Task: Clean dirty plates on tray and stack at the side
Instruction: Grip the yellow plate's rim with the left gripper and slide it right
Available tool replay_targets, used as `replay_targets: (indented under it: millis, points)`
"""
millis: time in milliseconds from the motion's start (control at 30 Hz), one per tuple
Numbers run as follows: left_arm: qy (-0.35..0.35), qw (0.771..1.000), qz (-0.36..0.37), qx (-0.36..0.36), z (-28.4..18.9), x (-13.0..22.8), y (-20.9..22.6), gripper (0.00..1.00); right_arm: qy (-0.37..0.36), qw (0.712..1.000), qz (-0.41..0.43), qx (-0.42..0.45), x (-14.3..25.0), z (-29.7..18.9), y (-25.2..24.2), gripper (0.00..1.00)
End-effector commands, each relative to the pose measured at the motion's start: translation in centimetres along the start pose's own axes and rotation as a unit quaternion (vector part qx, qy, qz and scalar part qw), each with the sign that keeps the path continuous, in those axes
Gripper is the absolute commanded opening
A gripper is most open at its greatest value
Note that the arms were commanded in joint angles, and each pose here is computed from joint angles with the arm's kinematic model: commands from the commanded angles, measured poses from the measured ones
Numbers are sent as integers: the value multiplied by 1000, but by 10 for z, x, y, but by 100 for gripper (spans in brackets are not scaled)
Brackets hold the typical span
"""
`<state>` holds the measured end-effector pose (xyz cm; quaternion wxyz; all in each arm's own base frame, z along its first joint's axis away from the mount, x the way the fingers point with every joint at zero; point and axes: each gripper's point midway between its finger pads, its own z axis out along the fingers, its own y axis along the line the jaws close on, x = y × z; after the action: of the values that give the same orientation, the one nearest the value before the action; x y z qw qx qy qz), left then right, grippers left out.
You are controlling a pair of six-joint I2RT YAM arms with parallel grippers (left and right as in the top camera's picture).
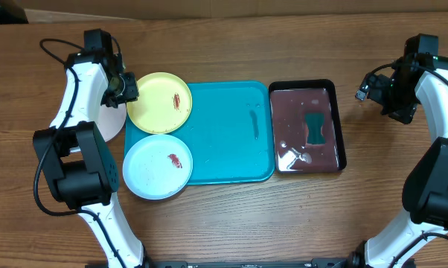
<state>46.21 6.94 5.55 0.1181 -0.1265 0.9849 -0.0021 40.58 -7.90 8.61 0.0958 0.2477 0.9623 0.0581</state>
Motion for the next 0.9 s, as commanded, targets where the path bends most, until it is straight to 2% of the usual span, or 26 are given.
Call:
replay_targets:
  millis: [0, 867]
  points:
    - [8, 1000, 3, -9, 7, 5, 6, 38, -13, 1000, -2, -2, -6, -7, 3, 100]
    - [7, 1000, 3, -11, 19, 11, 7, 35, -13, 1000, -2, -2, -6, -7, 3, 100]
